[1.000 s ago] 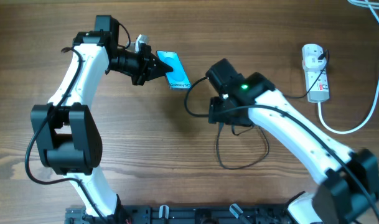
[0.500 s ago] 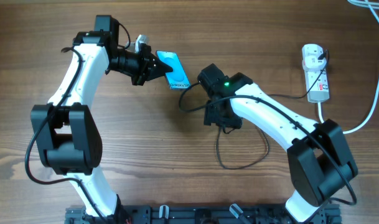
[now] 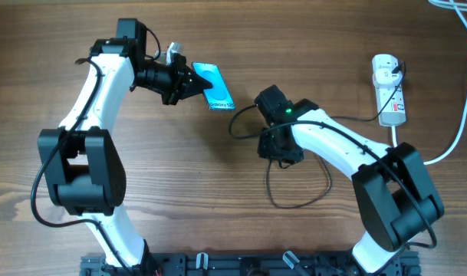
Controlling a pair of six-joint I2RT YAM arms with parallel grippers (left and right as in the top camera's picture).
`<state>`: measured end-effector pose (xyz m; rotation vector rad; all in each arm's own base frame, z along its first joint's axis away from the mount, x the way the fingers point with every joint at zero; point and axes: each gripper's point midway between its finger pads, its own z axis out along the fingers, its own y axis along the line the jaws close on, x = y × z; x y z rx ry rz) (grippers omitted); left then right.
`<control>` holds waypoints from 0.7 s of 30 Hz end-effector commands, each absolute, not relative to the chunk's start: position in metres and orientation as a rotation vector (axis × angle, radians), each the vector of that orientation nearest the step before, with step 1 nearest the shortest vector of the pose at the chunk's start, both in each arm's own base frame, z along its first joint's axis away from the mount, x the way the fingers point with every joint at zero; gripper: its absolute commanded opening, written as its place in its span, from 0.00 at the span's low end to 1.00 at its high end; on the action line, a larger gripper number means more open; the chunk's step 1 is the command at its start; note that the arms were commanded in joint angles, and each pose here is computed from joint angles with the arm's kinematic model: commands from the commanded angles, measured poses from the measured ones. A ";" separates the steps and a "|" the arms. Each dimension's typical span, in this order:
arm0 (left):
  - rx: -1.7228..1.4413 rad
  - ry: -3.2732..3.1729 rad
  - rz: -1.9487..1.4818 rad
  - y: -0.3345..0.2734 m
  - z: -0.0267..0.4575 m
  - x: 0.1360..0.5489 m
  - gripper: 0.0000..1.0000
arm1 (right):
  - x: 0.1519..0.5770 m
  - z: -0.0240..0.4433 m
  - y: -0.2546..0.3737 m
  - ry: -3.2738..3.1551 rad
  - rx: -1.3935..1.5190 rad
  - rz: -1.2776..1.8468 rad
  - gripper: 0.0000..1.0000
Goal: Plug charger to phone and switch on socket
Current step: 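Grasp the black USB-C cable end with the right gripper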
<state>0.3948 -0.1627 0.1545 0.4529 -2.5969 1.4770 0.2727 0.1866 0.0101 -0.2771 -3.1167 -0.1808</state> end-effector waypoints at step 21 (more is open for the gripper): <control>0.424 -2.602 1.539 -0.163 0.173 0.396 0.04 | 0.256 -0.021 0.179 -3.072 -0.316 -0.032 0.32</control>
